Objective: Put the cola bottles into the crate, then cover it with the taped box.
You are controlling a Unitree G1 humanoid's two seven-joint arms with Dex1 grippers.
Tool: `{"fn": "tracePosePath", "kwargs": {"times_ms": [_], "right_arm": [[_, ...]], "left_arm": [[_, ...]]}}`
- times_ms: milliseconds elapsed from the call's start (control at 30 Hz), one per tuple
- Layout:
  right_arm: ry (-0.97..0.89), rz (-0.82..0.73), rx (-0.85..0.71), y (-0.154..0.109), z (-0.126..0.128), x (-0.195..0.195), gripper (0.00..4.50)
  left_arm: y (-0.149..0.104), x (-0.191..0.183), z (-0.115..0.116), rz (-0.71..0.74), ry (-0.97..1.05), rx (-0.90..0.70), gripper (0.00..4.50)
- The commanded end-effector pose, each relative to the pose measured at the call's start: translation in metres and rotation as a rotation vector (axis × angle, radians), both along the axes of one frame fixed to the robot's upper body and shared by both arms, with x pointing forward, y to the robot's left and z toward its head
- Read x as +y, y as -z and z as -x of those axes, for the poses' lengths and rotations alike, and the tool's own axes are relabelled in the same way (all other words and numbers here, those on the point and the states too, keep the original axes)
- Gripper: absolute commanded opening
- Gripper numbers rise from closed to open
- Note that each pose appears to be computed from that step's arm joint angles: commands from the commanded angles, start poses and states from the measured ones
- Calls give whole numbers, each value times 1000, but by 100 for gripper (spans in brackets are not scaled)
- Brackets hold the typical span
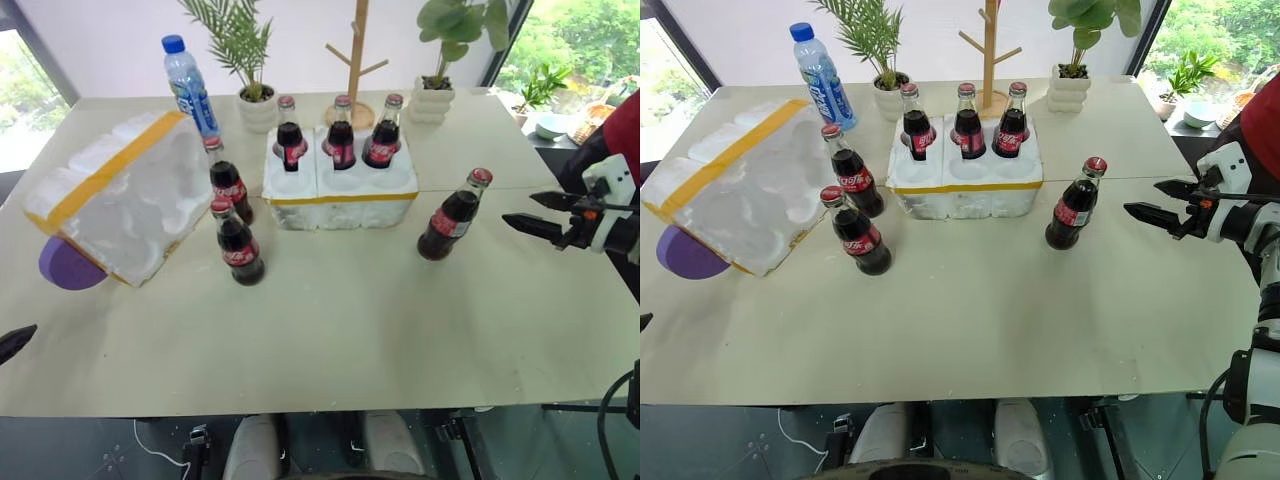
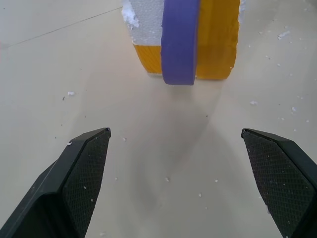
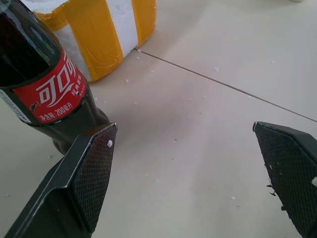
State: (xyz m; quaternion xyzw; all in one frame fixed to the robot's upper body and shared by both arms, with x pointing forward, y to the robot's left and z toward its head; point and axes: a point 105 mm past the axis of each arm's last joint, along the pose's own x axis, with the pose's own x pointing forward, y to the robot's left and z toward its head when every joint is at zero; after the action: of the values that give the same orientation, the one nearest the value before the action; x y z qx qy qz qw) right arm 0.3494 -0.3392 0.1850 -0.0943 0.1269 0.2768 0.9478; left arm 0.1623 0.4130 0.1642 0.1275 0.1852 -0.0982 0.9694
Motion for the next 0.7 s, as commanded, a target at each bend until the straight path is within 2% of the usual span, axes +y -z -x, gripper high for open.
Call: {"fn": "tracePosePath", "kwargs": {"times_ms": [33, 267, 333, 533, 700], "right_arm": [[-1, 8, -57, -16, -2, -1, 450], [5, -18, -46, -15, -3, -1, 450], [-8, -55, -35, -15, -1, 1, 450], [-15, -34, -40, -16, 0, 0, 450], [-75, -99, -63, -58, 7, 1, 450]], "left_arm": [[-12, 2, 1, -30, -3, -39, 444], [-18, 5, 0, -10, -33, -52, 444], [-19, 3, 1, 43, -21, -54, 444], [-31, -6, -8, 15, 9, -79, 444], [-60, -39, -19, 64, 135, -142, 444]]}}
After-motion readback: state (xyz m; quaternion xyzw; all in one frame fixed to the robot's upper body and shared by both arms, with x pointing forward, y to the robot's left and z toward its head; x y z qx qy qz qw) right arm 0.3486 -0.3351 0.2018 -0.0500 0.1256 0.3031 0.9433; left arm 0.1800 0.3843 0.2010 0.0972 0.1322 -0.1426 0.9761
